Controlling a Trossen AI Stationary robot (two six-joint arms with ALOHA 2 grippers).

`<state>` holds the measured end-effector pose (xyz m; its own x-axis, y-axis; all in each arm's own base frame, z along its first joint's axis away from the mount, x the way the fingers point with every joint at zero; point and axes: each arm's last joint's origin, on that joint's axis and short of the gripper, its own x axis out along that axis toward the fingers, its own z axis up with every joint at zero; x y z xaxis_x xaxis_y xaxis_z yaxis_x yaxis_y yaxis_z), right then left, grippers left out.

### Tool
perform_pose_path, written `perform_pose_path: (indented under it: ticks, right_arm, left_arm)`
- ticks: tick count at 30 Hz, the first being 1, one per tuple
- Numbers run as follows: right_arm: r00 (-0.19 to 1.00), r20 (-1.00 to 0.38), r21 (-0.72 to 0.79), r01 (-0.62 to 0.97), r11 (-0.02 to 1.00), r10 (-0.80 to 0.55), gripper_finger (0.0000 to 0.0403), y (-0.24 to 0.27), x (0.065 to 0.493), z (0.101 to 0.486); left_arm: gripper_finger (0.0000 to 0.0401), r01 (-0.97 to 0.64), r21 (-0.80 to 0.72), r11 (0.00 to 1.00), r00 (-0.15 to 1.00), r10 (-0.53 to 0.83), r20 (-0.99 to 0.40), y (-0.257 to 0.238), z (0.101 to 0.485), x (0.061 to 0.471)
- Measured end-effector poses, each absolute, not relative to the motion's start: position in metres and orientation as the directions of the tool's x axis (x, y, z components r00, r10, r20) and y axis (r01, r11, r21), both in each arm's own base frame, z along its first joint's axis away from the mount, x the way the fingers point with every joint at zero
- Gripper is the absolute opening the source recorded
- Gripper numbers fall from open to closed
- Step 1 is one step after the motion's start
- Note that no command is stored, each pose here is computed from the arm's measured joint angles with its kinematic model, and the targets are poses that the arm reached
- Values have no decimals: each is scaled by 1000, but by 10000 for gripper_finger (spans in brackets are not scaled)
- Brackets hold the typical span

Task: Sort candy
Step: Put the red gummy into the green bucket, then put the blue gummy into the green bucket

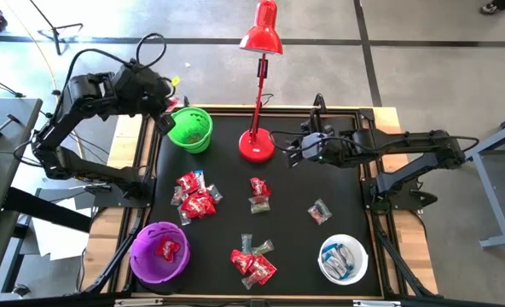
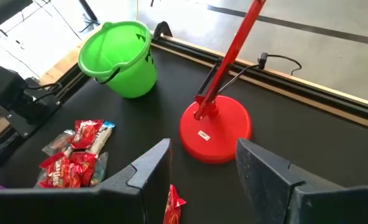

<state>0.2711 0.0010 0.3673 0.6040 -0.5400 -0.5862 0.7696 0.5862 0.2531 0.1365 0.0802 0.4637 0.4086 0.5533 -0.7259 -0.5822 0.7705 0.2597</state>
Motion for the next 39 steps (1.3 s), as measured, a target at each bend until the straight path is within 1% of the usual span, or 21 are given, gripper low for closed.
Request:
perform_pose_path:
  ticks: [5, 15, 21, 25, 29, 31, 39]
  right_arm:
    - [599, -583, 248, 774, 582, -549, 174, 1, 271, 367]
    - [585, -584, 234, 785, 574, -563, 174, -2, 270, 367]
    - [572, -606, 215, 787, 578, -553, 174, -2, 269, 365]
    - [573, -626, 216, 779, 588, -529, 174, -1, 268, 363]
    - [574, -628, 218, 778, 590, -526, 174, -1, 268, 363]
    - [574, -628, 218, 778, 590, -525, 174, -1, 268, 363]
    - [584, -642, 226, 763, 605, -497, 174, 0, 268, 363]
  left_arm:
    - [0, -551, 195, 811, 453, 487, -747, 90, 459, 136]
    - [0, -530, 110, 841, 382, 352, -854, 120, 389, 151]
    - [0, -556, 76, 828, 369, 328, -870, 137, 361, 149]
    - [1, -540, 92, 836, 360, 328, -874, 144, 353, 145]
    - [6, -573, 94, 814, 381, 366, -849, 152, 350, 146]
    - [15, -574, 104, 812, 394, 384, -835, 154, 352, 146]
    - [58, -565, 116, 817, 391, 389, -834, 154, 352, 146]
